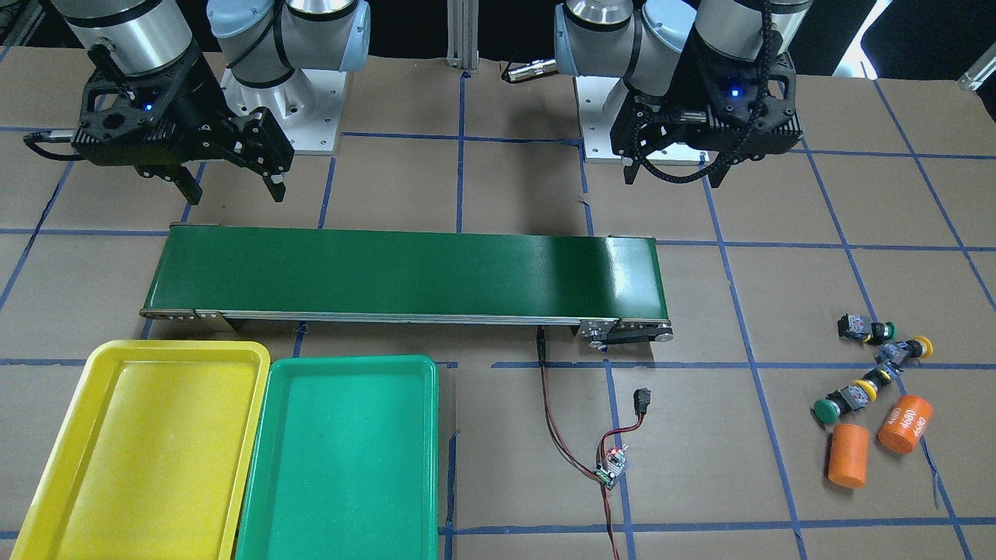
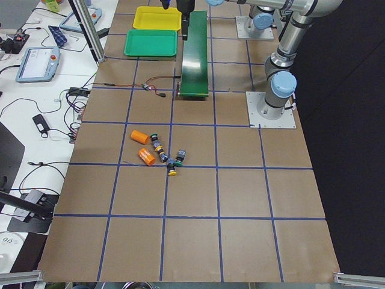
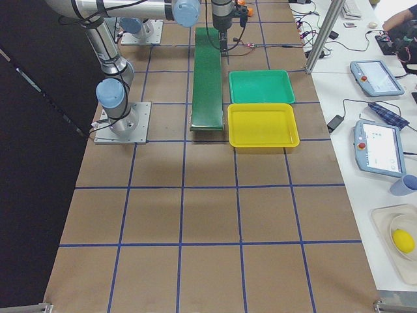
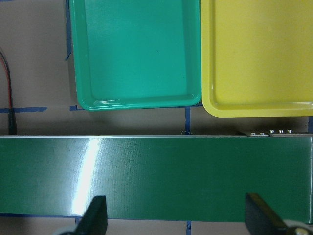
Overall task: Sort buttons by color to trays
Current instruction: 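Move the left gripper down to the orange cylinders beside the buttons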
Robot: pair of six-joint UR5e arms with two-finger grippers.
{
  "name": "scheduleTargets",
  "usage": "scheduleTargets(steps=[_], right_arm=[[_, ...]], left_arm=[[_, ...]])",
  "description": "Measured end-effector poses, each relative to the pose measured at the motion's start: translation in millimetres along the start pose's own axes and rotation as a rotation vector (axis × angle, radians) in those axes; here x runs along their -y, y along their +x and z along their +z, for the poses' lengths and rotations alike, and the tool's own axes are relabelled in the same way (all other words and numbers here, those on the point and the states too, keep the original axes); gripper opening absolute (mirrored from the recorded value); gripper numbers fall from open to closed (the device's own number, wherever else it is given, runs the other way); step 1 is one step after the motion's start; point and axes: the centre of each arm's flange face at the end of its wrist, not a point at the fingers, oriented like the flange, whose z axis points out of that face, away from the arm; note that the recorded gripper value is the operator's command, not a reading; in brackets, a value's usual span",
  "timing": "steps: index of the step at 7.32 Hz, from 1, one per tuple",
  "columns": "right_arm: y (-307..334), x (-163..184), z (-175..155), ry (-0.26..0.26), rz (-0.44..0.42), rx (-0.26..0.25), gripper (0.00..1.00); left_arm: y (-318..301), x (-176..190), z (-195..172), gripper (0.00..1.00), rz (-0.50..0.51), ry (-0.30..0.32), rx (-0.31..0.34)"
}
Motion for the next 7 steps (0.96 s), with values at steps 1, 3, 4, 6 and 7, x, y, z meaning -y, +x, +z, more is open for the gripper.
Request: scheduleTargets(steps=[1, 3, 4, 6, 7], right_arm=[[0, 0, 0, -0.001, 0.001, 0.000, 1.00], [1, 0, 1, -0.004, 0.003, -0.001, 1.00], [2, 0, 1, -0.005, 0.003, -0.002, 1.00], [2, 0, 2, -0.006, 0.004, -0.002, 1.00], [2, 1, 2, -0.005, 0.005, -0.002, 1.00]], left_arm=[[0, 1, -1, 1.00, 0.000, 0.010, 0.000], [-2, -2, -4, 1.00, 0.002, 0.015, 0.006], [-5, -2, -5, 1.00, 0.020, 0.015, 0.009], [-16, 0, -5, 1.00, 0.050, 0.012, 0.006], [-20, 1, -4, 1.00, 0.051, 0.009, 0.005]])
